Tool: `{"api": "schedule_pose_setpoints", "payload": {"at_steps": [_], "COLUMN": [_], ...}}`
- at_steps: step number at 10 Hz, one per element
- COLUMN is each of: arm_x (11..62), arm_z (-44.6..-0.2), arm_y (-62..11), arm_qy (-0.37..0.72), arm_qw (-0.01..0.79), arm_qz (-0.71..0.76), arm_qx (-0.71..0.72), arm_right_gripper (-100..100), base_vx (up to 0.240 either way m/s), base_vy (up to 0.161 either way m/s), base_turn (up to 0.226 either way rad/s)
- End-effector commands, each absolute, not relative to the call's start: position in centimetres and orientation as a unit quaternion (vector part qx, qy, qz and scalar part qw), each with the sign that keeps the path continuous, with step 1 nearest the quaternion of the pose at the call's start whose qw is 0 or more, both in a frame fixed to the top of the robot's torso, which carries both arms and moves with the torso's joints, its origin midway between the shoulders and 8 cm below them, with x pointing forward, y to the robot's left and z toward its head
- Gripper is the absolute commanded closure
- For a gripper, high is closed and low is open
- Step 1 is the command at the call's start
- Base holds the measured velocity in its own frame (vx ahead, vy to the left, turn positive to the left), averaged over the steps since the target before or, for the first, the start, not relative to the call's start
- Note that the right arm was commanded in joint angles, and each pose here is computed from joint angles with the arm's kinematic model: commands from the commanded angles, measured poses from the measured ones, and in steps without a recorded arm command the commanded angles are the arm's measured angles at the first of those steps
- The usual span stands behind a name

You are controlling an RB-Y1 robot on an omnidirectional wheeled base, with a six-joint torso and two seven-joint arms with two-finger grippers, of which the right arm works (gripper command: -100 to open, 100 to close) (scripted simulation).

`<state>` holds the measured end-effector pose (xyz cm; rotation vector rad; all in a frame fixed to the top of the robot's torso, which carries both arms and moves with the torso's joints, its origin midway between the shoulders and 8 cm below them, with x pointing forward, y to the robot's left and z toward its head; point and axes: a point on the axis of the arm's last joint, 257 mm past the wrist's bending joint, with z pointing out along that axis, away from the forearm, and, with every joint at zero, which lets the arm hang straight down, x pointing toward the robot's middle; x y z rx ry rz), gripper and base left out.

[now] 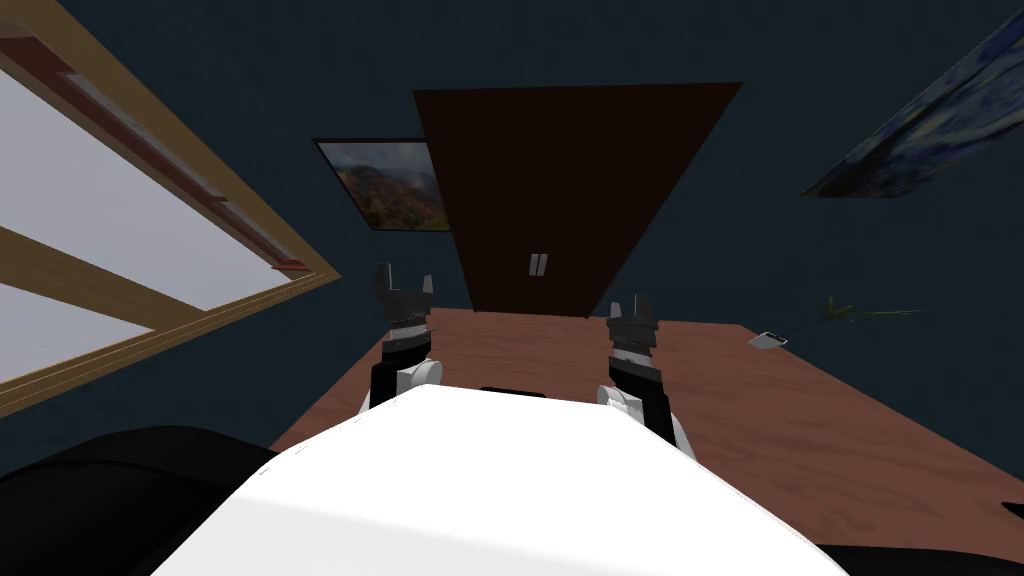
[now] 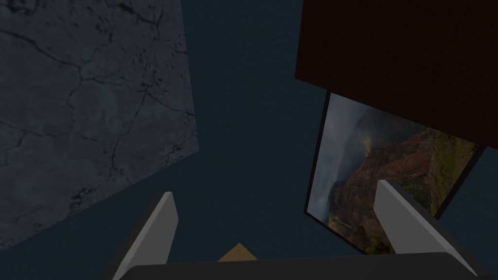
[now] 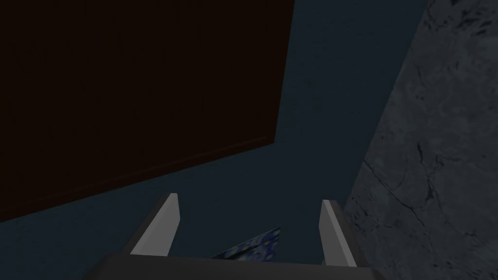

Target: Pull the door open

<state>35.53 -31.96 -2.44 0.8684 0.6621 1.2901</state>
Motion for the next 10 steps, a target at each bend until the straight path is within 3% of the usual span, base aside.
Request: {"api": "schedule_pose_setpoints", "payload": {"at_steps": [1,5,10], "arm_x": [36.1,37.5,38.9], "arm_z": [-3.3,-5.4,-7.6], "arm_y": [-32.0,-32.1,-32.3], "arm_qy": [0.301,0.321,0.339], "arm_qw": [0.66,0.65,0.641], "arm_qz": [0.569,0.564,0.558], "arm_qx": [0.387,0.395,0.404], "arm_right_gripper": [-100,-100,-100], "base_vx": [0.127,0.189,0.093], "base_vy": [-0.004,0.003,-0.005], "base_turn": [0.027,0.026,0.02]}}
